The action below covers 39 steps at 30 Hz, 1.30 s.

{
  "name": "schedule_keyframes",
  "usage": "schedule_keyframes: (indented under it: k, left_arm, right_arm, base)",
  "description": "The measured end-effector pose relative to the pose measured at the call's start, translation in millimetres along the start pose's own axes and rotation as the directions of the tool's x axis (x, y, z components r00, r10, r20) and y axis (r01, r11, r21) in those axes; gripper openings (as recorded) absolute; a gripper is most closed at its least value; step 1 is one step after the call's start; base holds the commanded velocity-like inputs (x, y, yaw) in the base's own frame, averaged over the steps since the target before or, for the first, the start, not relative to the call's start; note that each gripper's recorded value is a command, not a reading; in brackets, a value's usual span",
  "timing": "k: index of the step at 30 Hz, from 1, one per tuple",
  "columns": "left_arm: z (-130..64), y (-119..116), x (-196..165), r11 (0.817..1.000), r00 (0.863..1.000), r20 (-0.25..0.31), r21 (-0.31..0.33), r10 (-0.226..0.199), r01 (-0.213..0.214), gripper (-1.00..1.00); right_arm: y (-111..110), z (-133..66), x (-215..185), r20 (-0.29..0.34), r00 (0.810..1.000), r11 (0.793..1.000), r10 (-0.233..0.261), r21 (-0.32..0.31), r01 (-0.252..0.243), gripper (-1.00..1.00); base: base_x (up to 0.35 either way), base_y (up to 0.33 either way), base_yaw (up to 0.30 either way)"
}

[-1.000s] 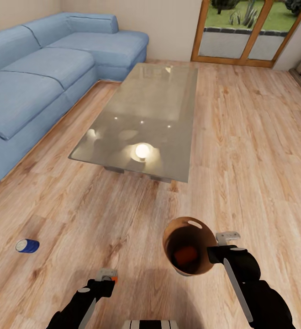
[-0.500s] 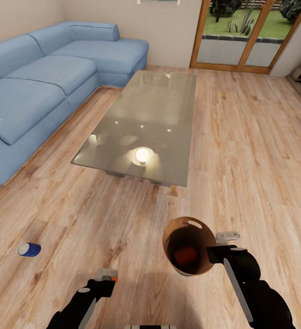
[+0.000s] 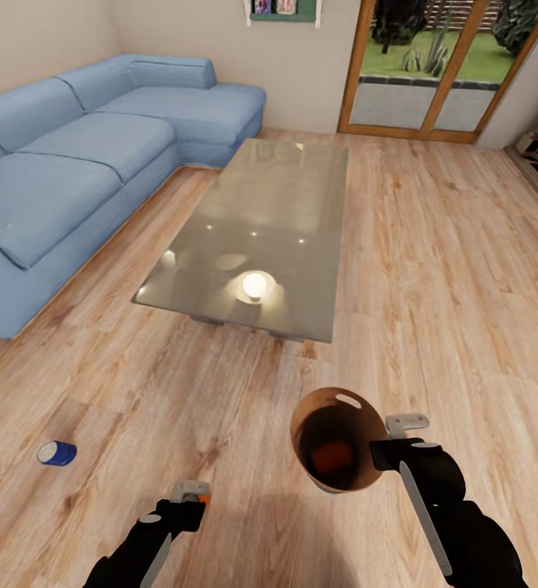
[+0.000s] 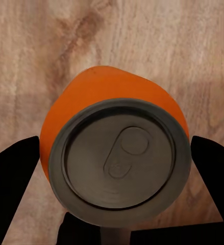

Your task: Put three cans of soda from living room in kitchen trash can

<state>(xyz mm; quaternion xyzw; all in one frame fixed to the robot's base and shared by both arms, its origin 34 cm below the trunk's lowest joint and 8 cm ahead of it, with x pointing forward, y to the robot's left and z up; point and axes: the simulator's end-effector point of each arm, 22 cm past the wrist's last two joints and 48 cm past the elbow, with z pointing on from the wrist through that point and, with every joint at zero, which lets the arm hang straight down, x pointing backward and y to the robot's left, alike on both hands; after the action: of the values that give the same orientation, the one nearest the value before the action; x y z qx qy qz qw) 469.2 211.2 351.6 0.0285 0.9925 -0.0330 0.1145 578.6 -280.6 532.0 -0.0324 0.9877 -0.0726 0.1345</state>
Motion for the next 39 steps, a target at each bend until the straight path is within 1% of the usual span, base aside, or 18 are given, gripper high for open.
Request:
schedule_keyframes:
  k: [24,39]
  left_arm:
    - [-50.6,-2,-31,1.0,0.999,0.038,-0.002,0.003,-0.003,-1.0]
    - [-54.5,-2,-39,1.0,0.999,0.054,-0.003,0.004,-0.004,-1.0]
  right_arm:
    - [-9,-54.3,-27,0.036,0.999,1.0,0.005,0.002,-0.005,-1.0]
    - [-11,-59.8,-32,0.051,0.999,1.0,0.008,0.004,-0.009,-1.0]
  base:
    - [0.0,0.0,0.0]
    - [-0.017,0.0,0.0]
